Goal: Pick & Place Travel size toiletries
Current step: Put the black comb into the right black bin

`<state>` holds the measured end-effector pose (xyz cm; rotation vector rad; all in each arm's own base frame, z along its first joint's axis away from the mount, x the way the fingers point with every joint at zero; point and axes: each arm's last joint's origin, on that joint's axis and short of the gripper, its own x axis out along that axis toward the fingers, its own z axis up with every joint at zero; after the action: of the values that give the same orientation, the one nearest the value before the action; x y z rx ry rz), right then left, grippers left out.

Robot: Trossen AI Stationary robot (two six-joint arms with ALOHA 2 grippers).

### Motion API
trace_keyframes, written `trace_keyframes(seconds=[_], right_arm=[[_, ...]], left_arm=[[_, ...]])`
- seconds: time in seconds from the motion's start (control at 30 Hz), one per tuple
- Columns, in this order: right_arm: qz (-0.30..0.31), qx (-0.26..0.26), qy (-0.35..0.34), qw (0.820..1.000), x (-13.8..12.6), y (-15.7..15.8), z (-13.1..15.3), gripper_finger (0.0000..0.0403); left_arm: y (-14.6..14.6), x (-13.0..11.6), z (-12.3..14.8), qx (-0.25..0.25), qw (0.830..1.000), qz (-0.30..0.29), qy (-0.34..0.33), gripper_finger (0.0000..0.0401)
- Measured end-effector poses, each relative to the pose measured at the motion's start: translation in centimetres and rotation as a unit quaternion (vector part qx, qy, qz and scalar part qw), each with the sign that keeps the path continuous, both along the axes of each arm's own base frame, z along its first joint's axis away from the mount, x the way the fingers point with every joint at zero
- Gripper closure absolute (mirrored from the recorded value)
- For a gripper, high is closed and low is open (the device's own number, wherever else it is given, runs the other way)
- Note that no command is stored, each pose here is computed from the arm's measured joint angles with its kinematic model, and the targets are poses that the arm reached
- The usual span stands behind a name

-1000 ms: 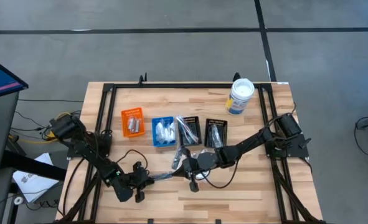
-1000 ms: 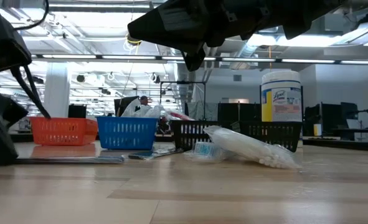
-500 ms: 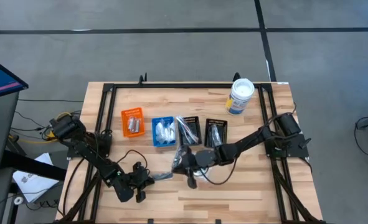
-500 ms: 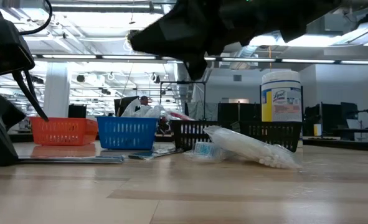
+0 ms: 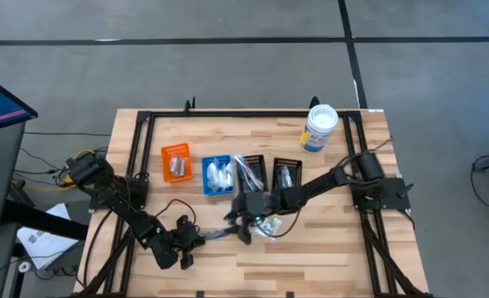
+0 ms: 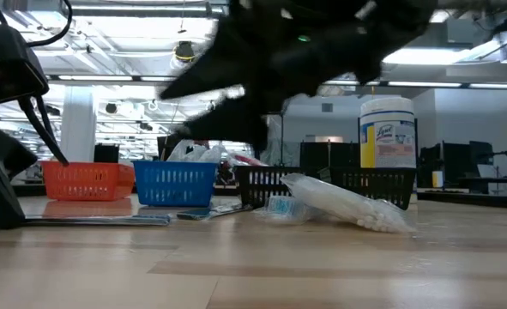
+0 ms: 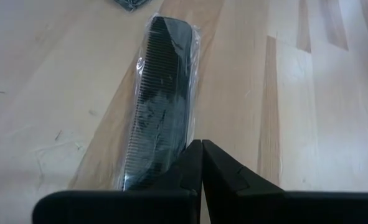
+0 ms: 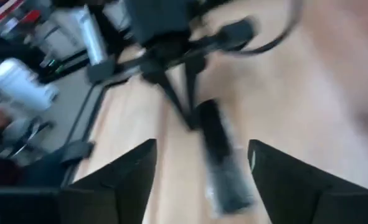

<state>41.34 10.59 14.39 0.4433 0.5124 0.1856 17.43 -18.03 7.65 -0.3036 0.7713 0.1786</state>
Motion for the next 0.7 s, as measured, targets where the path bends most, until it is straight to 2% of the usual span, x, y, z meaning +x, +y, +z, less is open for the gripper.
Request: trace_keyframes(seconds=[0.1,0.3,0.33,0.57,0.7], right_arm=[[0.023,0.006,0.025,0.999,2.2,0.8,-1.4,0.0146],[0.015,-0.021,0.134,0.991,5.0,0.6,-3.1,0.0148],[0.012,-0.021,0.135,0.991,5.5,0.5,-3.2,0.0148],[0.007,-0.026,0.162,0.986,5.6,0.2,-3.7,0.0148],[0.045,-0.027,0.176,0.983,5.2,0.8,-3.7,0.0148]], left_arm=[[0.2,0.1,0.0,0.002,1.0,-0.001,0.006,0.04],[0.2,0.1,0.0,0.007,1.0,-0.007,0.009,0.0401],[0.2,0.1,0.0,0.008,1.0,-0.008,0.009,0.0401],[0.1,0.0,0.0,0.017,1.0,-0.02,0.008,0.0401],[0.1,0.0,0.0,0.018,1.0,-0.018,0.005,0.0401]])
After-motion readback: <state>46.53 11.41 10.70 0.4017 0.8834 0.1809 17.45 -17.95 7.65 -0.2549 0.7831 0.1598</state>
